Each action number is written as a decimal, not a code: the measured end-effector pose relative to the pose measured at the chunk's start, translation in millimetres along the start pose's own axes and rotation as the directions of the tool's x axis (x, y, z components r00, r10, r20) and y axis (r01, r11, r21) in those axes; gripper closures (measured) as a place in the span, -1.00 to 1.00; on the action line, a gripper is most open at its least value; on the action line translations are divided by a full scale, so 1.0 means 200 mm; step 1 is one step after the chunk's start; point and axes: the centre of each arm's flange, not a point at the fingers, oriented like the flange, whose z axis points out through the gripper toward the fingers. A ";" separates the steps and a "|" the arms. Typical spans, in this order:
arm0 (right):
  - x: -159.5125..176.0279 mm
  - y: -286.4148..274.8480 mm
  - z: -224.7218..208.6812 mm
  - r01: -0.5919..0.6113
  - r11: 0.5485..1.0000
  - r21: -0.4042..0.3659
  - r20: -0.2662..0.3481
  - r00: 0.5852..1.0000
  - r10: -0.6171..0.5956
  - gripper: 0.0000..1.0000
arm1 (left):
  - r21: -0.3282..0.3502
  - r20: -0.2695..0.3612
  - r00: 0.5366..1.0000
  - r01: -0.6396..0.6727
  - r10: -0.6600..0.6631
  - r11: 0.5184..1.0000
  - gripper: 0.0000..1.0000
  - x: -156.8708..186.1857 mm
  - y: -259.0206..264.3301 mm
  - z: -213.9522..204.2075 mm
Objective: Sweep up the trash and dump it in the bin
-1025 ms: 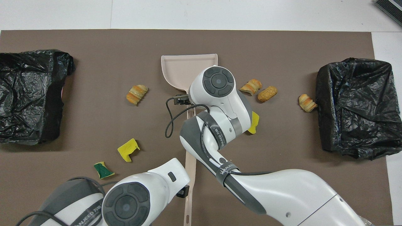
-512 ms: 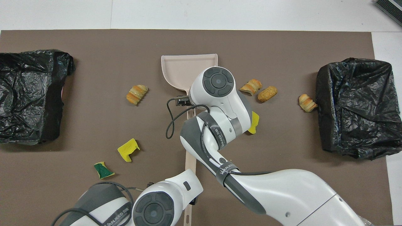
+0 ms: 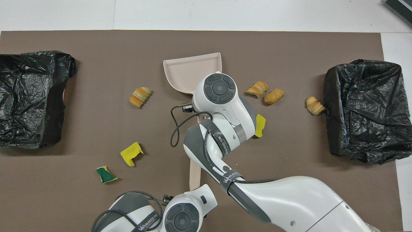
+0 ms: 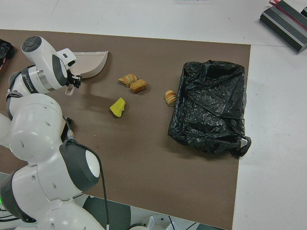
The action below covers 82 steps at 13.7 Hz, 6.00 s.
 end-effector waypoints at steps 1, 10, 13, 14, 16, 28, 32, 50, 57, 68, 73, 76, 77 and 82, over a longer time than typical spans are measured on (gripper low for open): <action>0.00 0.02 -0.01 0.048 0.999 -0.004 0.006 0.999 -0.048 0.37 | 0.001 0.001 1.000 -0.001 0.001 1.000 -1.00 0.00 0.00 0.00; 0.02 0.77 -0.55 0.394 0.919 -0.005 0.197 0.901 -0.385 0.37 | -0.002 -0.003 0.999 -0.043 0.043 0.999 0.49 0.00 0.00 0.00; -0.04 0.87 -0.57 0.529 0.848 0.046 0.250 0.815 -0.522 0.37 | 0.001 0.004 0.998 -0.057 0.057 0.998 0.49 0.00 -0.01 0.00; -0.06 0.89 -0.56 0.589 0.805 0.070 0.265 0.767 -0.584 0.37 | 0.005 0.013 0.998 -0.054 0.054 0.999 0.49 0.00 -0.01 0.00; -0.11 0.89 -0.54 0.669 0.738 0.092 0.288 0.692 -0.663 0.37 | 0.019 0.048 0.998 -0.046 0.045 0.999 0.49 0.01 -0.04 -0.02; -0.28 0.92 -0.44 0.867 0.481 0.125 0.327 0.422 -0.846 0.37 | 0.275 0.193 0.919 0.285 -0.343 0.918 0.49 -0.05 -0.47 -0.23; -0.29 0.92 -0.45 0.875 0.469 0.119 0.318 0.413 -0.853 0.37 | 0.290 0.209 0.845 0.427 -0.492 0.857 0.49 -0.14 -0.79 -0.46; -0.34 0.82 -0.27 0.979 0.155 0.130 0.265 0.116 -0.957 0.37 | 0.232 0.184 0.634 0.715 -0.752 0.660 0.49 -0.13 -1.25 -0.05; -0.34 0.82 -0.27 0.980 0.154 0.129 0.264 0.115 -0.958 0.37 | 0.092 0.107 0.796 0.589 -0.596 0.803 0.49 0.08 -0.99 -0.13; -0.35 0.81 -0.27 0.980 0.150 0.129 0.264 0.111 -0.958 0.37 | -0.123 0.060 0.911 0.413 -0.409 0.902 0.49 0.47 -0.78 -0.12; -0.35 0.81 -0.27 0.980 0.149 0.129 0.264 0.110 -0.958 0.37 | -0.162 0.022 0.987 0.160 -0.159 0.974 0.49 0.46 -0.64 -0.13; -0.35 0.80 -0.27 0.980 0.148 0.129 0.264 0.110 -0.958 0.37 | -0.175 -0.031 0.996 0.083 -0.089 0.981 0.49 0.46 -0.48 -0.19; -0.35 0.80 -0.27 0.980 0.148 0.129 0.264 0.110 -0.958 0.37 | -0.178 -0.046 0.997 0.060 -0.069 0.982 0.49 0.46 -0.42 -0.21; -0.35 0.80 -0.27 0.980 0.148 0.129 0.264 0.110 -0.958 0.37 | -0.231 -0.107 0.992 0.032 -0.059 0.972 0.49 0.60 -0.28 -0.38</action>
